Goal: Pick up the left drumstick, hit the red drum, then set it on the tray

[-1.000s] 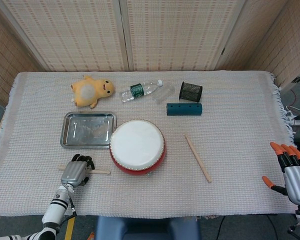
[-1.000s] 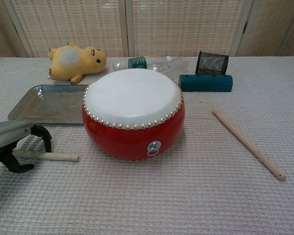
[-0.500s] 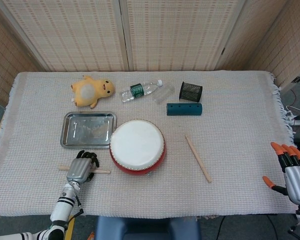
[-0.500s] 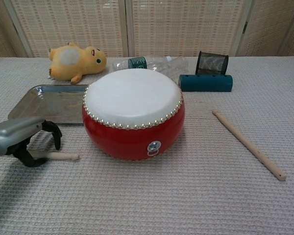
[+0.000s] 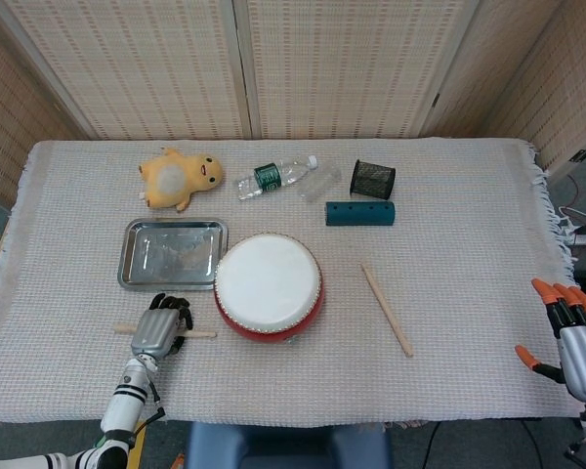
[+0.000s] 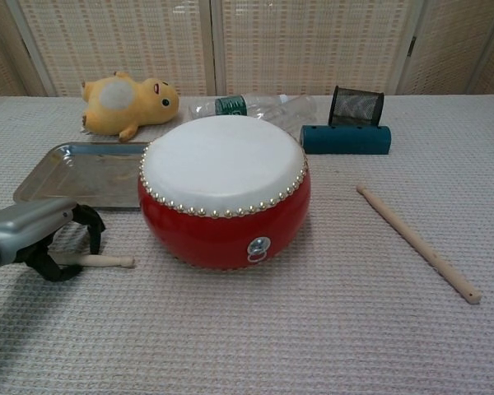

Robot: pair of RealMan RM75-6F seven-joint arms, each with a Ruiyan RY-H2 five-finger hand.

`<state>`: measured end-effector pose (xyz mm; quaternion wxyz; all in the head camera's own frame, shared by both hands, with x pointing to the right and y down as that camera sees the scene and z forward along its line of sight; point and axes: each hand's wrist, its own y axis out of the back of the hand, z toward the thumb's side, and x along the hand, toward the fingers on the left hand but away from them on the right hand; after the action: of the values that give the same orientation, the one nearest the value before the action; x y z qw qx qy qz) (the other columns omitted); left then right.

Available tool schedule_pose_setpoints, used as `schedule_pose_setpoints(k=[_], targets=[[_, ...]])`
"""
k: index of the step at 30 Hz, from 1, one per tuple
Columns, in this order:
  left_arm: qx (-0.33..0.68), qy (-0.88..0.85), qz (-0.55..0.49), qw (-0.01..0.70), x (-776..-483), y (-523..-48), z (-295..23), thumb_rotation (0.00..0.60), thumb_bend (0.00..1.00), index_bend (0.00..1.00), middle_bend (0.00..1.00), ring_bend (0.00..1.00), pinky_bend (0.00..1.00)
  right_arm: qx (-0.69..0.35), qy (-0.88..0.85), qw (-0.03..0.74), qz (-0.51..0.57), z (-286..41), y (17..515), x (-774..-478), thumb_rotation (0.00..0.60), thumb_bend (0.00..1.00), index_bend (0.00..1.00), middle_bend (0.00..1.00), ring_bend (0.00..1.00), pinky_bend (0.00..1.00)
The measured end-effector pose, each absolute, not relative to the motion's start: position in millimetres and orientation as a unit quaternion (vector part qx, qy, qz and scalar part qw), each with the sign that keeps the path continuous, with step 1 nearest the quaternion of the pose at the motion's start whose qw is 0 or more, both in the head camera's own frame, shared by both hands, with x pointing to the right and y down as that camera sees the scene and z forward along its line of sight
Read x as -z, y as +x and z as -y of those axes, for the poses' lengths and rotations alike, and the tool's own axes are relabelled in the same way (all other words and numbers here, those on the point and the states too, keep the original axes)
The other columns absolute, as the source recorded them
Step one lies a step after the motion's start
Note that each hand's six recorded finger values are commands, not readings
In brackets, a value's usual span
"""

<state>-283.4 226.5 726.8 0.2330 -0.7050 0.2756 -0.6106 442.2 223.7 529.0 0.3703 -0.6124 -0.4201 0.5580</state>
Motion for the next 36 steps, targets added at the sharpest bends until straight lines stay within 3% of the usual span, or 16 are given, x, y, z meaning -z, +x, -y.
schedule_pose_setpoints(k=[9,15,24,36], targets=[[0.606,-0.708,-0.287,0.223,-725,-285,-228,0.600,0.34,0.57,0.26,0.16,0.09,-0.558,-0.613,0.369,0.420,-225,442,-528,0.600,0.18,0.00,0.13,0.00,0.11],[0.581,-0.723,-0.328,0.176,-717,-288,-229,0.600,0.34,0.57,0.28,0.16,0.11,-0.557,-0.614,0.370,0.420,-224,441,-528,0.600,0.18,0.00,0.13,0.00,0.11],[0.503,-0.750,-0.427,0.042,-695,-303,-227,0.600,0.34,0.57,0.33,0.19,0.13,-0.555,-0.615,0.372,0.419,-225,440,-526,0.600,0.18,0.00,0.13,0.00,0.11],[0.320,-0.753,-0.538,-0.206,-666,-328,-217,0.600,0.35,0.59,0.38,0.21,0.15,-0.554,-0.617,0.372,0.418,-225,438,-527,0.600,0.18,0.00,0.13,0.00,0.11]])
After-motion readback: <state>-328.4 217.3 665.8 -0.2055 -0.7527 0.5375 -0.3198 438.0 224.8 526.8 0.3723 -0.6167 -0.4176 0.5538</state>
